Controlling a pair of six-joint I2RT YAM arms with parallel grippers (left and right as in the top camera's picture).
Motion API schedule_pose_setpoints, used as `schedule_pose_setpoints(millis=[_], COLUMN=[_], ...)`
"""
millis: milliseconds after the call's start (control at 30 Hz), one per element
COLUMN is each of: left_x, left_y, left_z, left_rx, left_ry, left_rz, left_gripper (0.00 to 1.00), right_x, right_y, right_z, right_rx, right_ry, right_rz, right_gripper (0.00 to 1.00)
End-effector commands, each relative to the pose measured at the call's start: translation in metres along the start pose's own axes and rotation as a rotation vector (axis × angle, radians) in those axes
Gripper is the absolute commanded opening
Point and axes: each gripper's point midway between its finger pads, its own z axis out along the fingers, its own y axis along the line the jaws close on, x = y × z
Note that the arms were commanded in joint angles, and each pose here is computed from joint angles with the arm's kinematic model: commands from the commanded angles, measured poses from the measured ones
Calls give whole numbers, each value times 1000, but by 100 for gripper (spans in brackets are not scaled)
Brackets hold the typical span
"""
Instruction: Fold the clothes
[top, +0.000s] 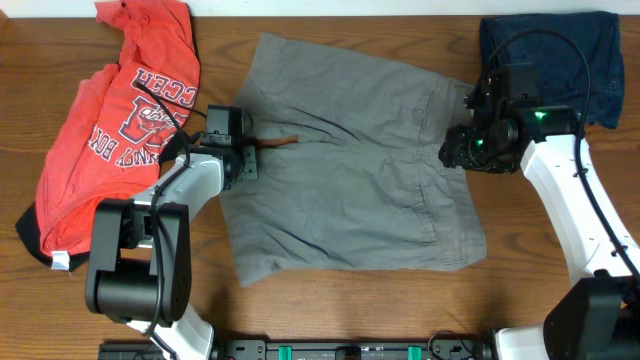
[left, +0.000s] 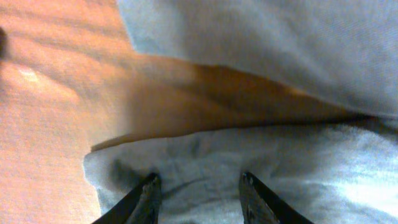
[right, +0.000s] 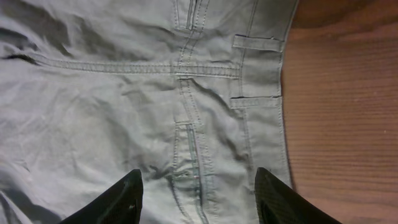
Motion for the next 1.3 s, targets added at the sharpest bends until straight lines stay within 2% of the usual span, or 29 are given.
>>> schedule_pose_setpoints(millis=[0,133,267,400,433,500,600,667,733,767,800,867,1000,1133,1200,1267], left_x=[9,-9,-16,-19,-19,-17,-8,2,15,21,27,39,56,68,79,94], left_y=[21,26,25,27,28,30,32,27,19,14,7,-11,-25,-24,-19,-11], left_z=[14,12,1,-35,-47,-73,-117,-135,-150,-157,-163,-174,-184,-180,-173,-163], left_rx=[-106,-146,-140,-138,-139,-136,-118,-71,-9,28,73,186,272,254,208,133], left_ry=[8,-62,-65,-50,-49,-58,-77,-61,-32,-16,4,45,115,183,236,288], left_rz=[65,59,54,17,12,-55,-167,-169,-167,-166,-165,-164,-173,-243,-379,-532], left_gripper=[44,44,45,61,69,80,88,91,100,100,100,100,96,96,96,96], right_x=[2,1,-2,-4,-4,0,24,40,52,58,62,68,76,89,96,103], right_y=[0,-1,1,6,7,11,12,11,10,9,9,9,10,5,-7,-23], right_z=[7,15,16,2,-4,-17,-41,-54,-64,-69,-74,-79,-80,-79,-77,-73], right_rx=[11,14,6,-4,-7,-13,-8,-1,3,5,6,9,0,31,102,194], right_ry=[18,31,19,-17,-32,-45,-15,10,26,32,34,38,69,122,132,130], right_rz=[-20,-18,-21,-29,-27,-33,-32,7,60,99,146,233,255,242,334,468], right_gripper=[57,56,56,58,59,67,78,80,84,87,96,99,99,99,96,86])
